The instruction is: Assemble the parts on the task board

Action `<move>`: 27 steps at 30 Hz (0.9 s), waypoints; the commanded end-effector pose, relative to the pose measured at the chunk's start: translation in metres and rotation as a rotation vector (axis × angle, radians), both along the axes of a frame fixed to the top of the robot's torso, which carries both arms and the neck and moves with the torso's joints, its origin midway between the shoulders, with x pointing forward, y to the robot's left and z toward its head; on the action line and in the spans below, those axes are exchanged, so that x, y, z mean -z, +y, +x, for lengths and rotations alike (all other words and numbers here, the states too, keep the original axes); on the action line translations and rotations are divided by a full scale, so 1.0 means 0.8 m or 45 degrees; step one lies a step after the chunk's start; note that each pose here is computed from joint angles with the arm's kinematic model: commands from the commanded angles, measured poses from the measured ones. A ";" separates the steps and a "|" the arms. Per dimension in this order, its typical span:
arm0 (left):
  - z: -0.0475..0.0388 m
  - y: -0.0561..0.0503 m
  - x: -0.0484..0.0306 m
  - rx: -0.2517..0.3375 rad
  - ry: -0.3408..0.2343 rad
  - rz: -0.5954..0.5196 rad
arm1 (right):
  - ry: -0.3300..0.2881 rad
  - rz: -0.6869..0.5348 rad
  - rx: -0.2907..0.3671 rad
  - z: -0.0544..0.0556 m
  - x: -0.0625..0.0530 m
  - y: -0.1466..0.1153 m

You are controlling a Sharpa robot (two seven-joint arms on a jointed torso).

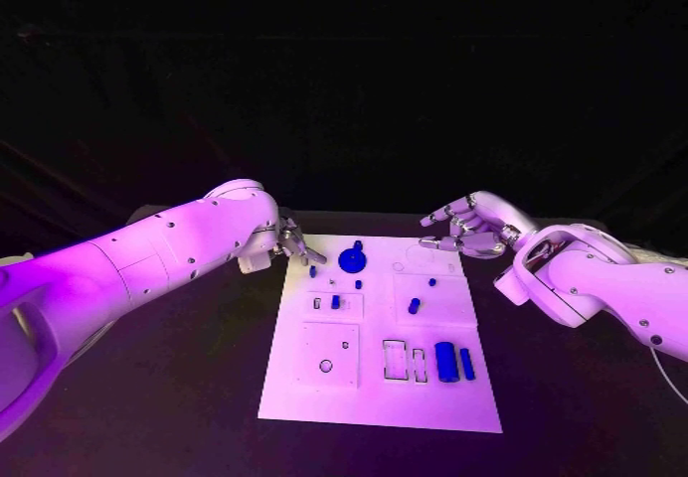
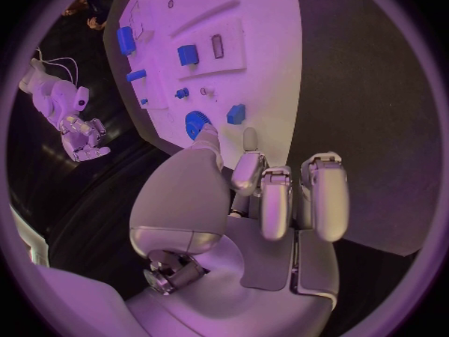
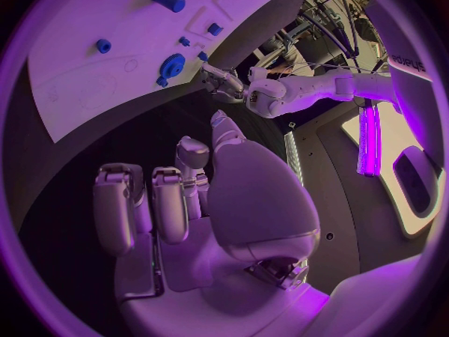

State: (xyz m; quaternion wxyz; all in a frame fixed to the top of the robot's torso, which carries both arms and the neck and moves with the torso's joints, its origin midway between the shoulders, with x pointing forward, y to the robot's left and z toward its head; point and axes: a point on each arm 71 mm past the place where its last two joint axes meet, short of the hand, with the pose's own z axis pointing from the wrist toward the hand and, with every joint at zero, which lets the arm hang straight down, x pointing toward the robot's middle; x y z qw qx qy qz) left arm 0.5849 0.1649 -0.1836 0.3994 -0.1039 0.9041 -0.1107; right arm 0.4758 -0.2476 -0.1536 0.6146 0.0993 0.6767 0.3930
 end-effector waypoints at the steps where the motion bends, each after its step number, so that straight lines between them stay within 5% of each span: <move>1: -0.002 -0.005 0.0034 0.059 0.043 -0.007 | -0.019 -0.039 -0.025 -0.001 0.001 0.003; 27: -0.004 -0.011 0.0104 0.077 0.073 -0.010 | -0.016 -0.038 -0.023 0.000 0.001 0.004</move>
